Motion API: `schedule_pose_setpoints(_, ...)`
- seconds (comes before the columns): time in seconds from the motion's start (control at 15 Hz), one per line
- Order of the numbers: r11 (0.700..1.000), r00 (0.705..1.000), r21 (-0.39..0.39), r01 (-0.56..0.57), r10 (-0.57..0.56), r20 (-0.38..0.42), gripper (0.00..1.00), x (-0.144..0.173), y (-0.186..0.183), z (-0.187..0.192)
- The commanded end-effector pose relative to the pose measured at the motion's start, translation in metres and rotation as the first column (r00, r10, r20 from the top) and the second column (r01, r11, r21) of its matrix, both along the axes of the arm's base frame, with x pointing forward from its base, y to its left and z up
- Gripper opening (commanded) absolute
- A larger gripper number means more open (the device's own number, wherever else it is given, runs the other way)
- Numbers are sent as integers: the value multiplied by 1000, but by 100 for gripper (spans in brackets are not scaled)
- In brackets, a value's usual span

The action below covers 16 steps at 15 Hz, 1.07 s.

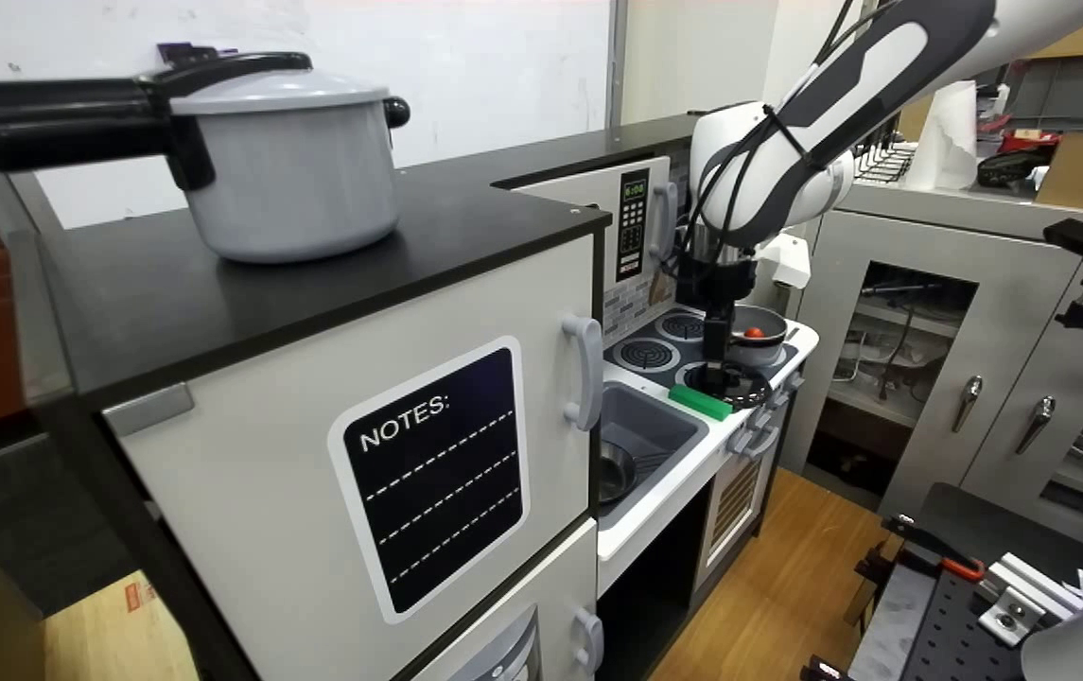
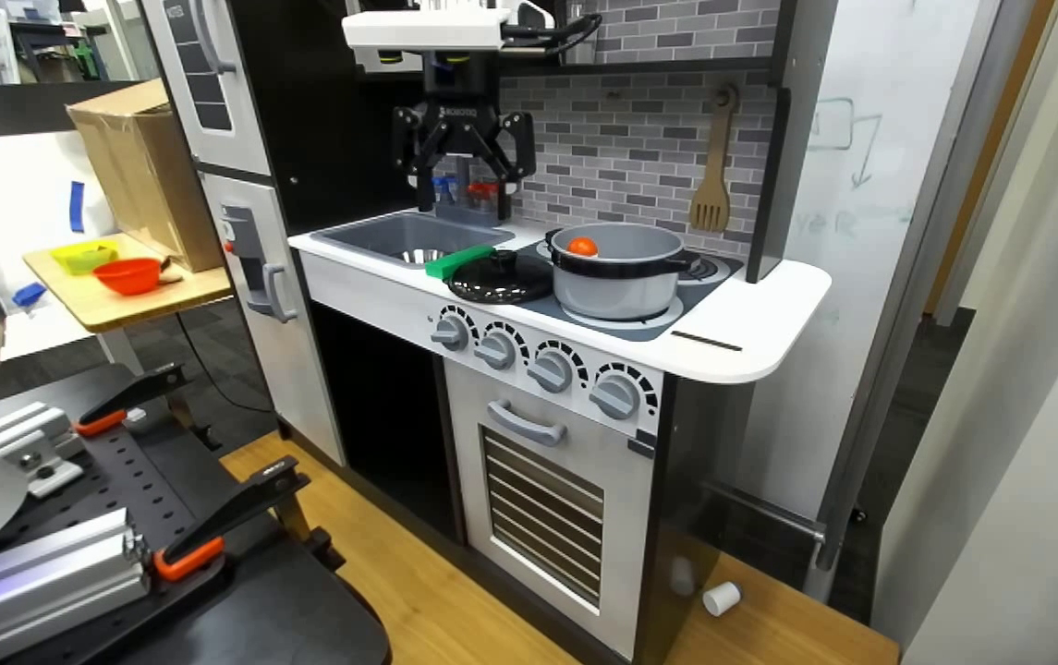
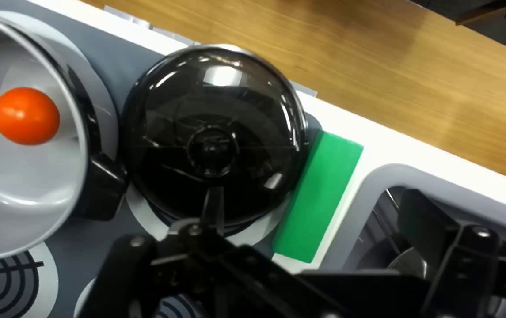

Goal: Pick up and put down the green block then put the salt cellar inside the pot and the green block in the sink

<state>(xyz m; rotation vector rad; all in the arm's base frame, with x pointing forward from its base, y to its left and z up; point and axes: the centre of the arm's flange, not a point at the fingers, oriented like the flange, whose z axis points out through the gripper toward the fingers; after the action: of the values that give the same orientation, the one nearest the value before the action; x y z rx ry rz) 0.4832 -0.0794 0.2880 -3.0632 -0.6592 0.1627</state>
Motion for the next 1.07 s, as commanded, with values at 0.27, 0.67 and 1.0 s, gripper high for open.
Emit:
schedule_pose_setpoints(0.27, 997, 997, -1, -80, 80, 8, 100, 32, 5, -8)
schedule_pose_setpoints(0.67, 995, 996, 31, -94, 93, 6, 100, 27, 20, -11)
schedule_pose_setpoints(1.0, 995, 996, 40, -90, 90, 11, 100, 22, 19, -9)
